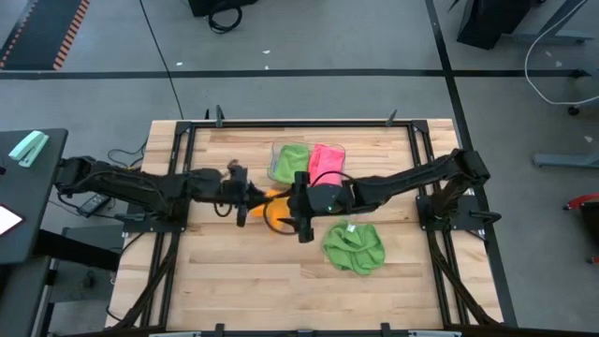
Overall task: Fold microfiber towels
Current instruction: Fold the yellow microfiber cloth
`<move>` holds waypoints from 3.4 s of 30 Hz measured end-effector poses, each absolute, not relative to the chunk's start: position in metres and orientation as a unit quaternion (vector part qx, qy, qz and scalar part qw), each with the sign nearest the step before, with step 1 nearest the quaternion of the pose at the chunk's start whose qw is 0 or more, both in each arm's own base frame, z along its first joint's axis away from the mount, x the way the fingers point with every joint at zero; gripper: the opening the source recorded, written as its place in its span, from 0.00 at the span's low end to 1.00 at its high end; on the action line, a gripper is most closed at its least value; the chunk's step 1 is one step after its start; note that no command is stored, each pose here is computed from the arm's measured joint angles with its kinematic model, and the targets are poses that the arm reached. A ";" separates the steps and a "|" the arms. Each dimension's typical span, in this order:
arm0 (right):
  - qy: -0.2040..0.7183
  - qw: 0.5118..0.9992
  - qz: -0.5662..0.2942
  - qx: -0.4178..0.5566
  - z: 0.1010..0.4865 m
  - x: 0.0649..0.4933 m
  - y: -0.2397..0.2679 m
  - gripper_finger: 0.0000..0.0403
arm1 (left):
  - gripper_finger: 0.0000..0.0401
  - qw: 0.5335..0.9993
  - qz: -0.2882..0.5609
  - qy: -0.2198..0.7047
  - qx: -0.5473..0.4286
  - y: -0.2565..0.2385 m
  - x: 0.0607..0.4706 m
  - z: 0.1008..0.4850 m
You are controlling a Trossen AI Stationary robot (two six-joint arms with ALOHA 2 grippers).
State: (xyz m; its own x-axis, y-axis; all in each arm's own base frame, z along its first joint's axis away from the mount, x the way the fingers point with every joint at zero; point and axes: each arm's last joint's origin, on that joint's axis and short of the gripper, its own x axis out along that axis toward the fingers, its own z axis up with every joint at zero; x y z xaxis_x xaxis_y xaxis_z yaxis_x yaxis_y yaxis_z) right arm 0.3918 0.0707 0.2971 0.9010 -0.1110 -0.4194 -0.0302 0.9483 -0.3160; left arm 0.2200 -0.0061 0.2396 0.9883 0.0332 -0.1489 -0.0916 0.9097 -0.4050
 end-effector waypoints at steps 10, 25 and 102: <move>0.254 0.953 0.088 -0.138 0.289 0.391 0.062 0.71 | 0.05 0.923 -0.075 0.337 -0.170 -0.025 0.211 0.259; 0.301 0.941 0.084 -0.128 0.237 0.416 0.062 0.71 | 0.07 0.785 -0.112 0.586 -0.167 -0.070 0.161 0.255; 0.422 0.849 0.157 -0.278 0.122 0.478 0.020 0.71 | 0.03 0.821 -0.096 0.531 -0.186 -0.127 0.148 0.258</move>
